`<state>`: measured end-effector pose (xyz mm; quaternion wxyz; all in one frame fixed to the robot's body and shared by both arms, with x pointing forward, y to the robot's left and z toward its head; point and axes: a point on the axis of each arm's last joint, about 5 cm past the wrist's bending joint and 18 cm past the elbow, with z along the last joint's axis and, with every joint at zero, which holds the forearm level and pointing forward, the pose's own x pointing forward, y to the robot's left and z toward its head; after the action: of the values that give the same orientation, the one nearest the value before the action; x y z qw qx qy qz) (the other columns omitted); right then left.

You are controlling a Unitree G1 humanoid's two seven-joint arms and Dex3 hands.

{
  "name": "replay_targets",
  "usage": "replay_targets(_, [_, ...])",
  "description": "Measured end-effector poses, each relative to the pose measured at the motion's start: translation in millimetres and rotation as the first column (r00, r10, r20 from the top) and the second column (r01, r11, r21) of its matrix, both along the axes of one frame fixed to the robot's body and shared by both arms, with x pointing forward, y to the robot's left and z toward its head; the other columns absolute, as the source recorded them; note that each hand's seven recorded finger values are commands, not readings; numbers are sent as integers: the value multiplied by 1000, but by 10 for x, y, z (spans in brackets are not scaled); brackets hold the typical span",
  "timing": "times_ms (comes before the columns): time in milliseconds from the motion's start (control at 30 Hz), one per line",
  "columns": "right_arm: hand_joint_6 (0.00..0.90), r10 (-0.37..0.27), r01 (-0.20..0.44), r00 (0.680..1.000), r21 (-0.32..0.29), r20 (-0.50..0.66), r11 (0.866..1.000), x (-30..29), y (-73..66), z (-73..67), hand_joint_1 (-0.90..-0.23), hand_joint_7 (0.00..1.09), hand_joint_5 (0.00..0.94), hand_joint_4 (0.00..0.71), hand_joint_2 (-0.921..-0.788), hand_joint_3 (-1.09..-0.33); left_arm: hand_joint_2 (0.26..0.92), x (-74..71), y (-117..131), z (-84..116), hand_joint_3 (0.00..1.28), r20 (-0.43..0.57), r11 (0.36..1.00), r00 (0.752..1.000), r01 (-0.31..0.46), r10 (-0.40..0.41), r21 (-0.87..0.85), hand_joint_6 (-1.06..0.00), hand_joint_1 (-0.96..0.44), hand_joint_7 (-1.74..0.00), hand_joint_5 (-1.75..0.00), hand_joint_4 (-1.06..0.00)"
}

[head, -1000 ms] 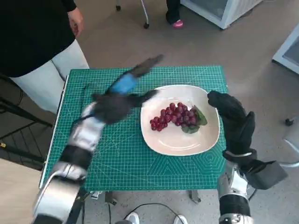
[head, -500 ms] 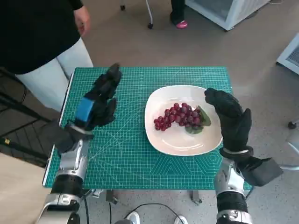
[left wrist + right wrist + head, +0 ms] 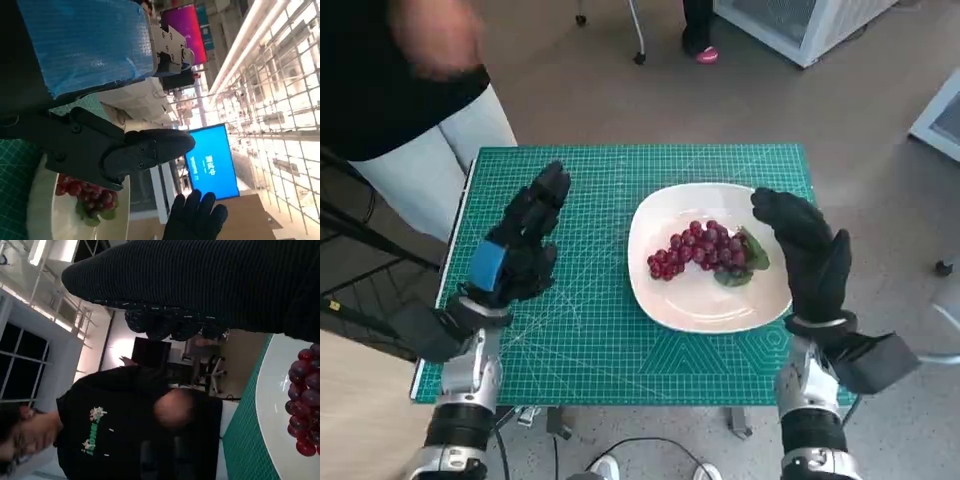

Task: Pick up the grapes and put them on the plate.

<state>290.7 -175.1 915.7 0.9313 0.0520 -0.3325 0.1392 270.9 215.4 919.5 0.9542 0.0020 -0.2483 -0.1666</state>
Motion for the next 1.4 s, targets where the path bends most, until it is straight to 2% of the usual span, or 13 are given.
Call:
replay_targets(500, [385, 8, -8, 1000, -4, -7, 1000, 3, 0, -7, -404, 404, 5, 527, -921, -542, 921, -26, -60, -95, 474, 19, 999, 999, -32, 33, -41, -230, -574, -16, -29, -133])
replay_targets(1400, [379, 14, -14, 1000, -52, -4, 999, 12, -16, 11, -390, 419, 1, 516, -921, -537, 921, -30, -101, -120, 469, 24, 998, 1000, -2, 3, -63, -202, -575, -1, -10, -136])
